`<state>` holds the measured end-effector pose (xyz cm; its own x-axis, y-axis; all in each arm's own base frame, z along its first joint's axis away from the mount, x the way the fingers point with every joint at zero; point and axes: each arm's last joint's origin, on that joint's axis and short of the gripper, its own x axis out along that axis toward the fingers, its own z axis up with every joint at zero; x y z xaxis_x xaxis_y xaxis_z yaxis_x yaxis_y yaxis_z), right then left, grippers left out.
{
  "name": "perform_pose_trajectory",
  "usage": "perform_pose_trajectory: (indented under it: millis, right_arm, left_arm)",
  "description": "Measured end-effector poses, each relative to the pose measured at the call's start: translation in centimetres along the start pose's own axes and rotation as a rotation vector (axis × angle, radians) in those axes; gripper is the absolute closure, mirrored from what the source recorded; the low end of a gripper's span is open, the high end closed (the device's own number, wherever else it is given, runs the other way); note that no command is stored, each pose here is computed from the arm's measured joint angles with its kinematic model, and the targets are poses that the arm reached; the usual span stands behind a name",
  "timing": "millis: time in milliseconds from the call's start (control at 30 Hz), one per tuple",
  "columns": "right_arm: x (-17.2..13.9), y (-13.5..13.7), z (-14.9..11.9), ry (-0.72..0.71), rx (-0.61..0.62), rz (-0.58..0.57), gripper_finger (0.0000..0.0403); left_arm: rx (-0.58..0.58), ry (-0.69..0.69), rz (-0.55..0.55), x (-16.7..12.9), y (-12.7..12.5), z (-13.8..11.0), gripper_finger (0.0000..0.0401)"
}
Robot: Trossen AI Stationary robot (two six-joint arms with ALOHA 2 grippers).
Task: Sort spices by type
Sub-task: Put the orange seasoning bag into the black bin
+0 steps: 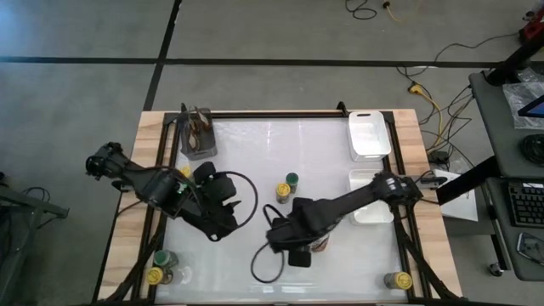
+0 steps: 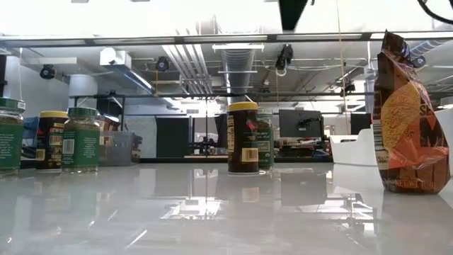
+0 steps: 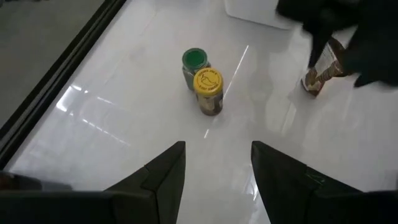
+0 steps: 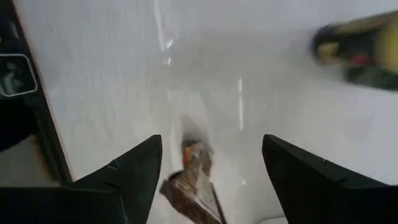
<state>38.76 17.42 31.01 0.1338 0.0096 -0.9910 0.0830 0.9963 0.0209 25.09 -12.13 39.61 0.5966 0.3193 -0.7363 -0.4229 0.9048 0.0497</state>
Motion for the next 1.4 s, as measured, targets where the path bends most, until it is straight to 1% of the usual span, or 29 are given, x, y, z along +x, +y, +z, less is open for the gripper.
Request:
perform_pose_trajectory:
  millis: [100, 200, 267, 333, 400, 467, 633, 733, 800, 900, 967, 1100, 1167, 1233, 1300, 1400]
  right_arm:
    - [-2.9, 1.0, -1.9, -0.069, -0.051, 0.018, 0.0129]
    - [-5.6, 2.1, -4.3, -0.126, -0.095, 0.045, 0.0131]
    - [-6.8, 2.9, -5.9, -0.155, -0.134, 0.04, 0.0135]
    - [-7.4, 3.6, -7.5, -0.182, -0.154, 0.007, 0.0139]
    - [-7.3, 4.2, -9.0, -0.188, -0.161, -0.029, 0.0144]
    - [-6.8, 4.5, -10.2, -0.161, -0.172, -0.048, 0.0148]
    - [-2.9, 5.1, -12.1, -0.03, -0.217, -0.142, 0.0157]
    - [-1.1, 4.8, -12.6, 0.032, -0.261, -0.19, 0.0158]
    - [-0.7, 4.6, -12.6, 0.059, -0.31, -0.193, 0.0155]
    - [-0.8, 4.2, -12.4, 0.079, -0.44, -0.173, 0.0148]
    - [-1.0, 4.1, -12.3, 0.086, -0.59, -0.165, 0.0144]
    - [-1.0, 4.0, -12.2, 0.115, -0.97, -0.152, 0.0137]
    - [-0.8, 3.8, -12.0, 0.129, -1.086, -0.145, 0.0136]
    - [-0.3, 3.3, -11.5, 0.137, -1.11, -0.145, 0.0138]
    - [0.2, 2.5, -10.7, 0.145, -1.078, -0.148, 0.0144]
    - [1.0, 1.0, -9.7, 0.161, -1.023, -0.153, 0.0156]
  left_arm:
    - [0.003, 0.013, -0.001, -0.2, -0.5, -1.0, 0.0234]
    - [0.025, 0.053, -0.025, 0.0, -1.4, -2.4, 0.0234]
    - [0.032, 0.073, -0.027, 0.3, -1.9, -3.4, 0.0234]
    - [0.027, 0.078, -0.034, 0.6, -2.5, -4.2, 0.0234]
    - [0.021, 0.084, -0.034, 1.0, -2.8, -4.9, 0.0234]
    - [0.013, 0.093, -0.033, 1.3, -3.1, -5.5, 0.0234]
    - [-0.008, 0.111, -0.021, 2.2, -3.3, -6.3, 0.0234]
    - [-0.014, 0.12, -0.02, 2.4, -3.3, -6.6, 0.0234]
    - [-0.019, 0.128, -0.028, 2.3, -3.4, -6.7, 0.0234]
    - [-0.031, 0.135, -0.044, 1.9, -3.7, -7.1, 0.0234]
    - [-0.036, 0.135, -0.056, 1.6, -4.0, -7.4, 0.0234]
    - [-0.076, 0.129, -0.093, 0.8, -4.7, -8.1, 0.0234]
    - [-0.1, 0.12, -0.127, 0.4, -5.2, -8.4, 0.0234]
    - [-0.127, 0.107, -0.164, 0.0, -5.7, -8.6, 0.0234]
    - [-0.15, 0.09, -0.196, -0.3, -6.2, -8.7, 0.0234]
    - [-0.173, 0.05, -0.214, -0.7, -6.6, -8.9, 0.0234]
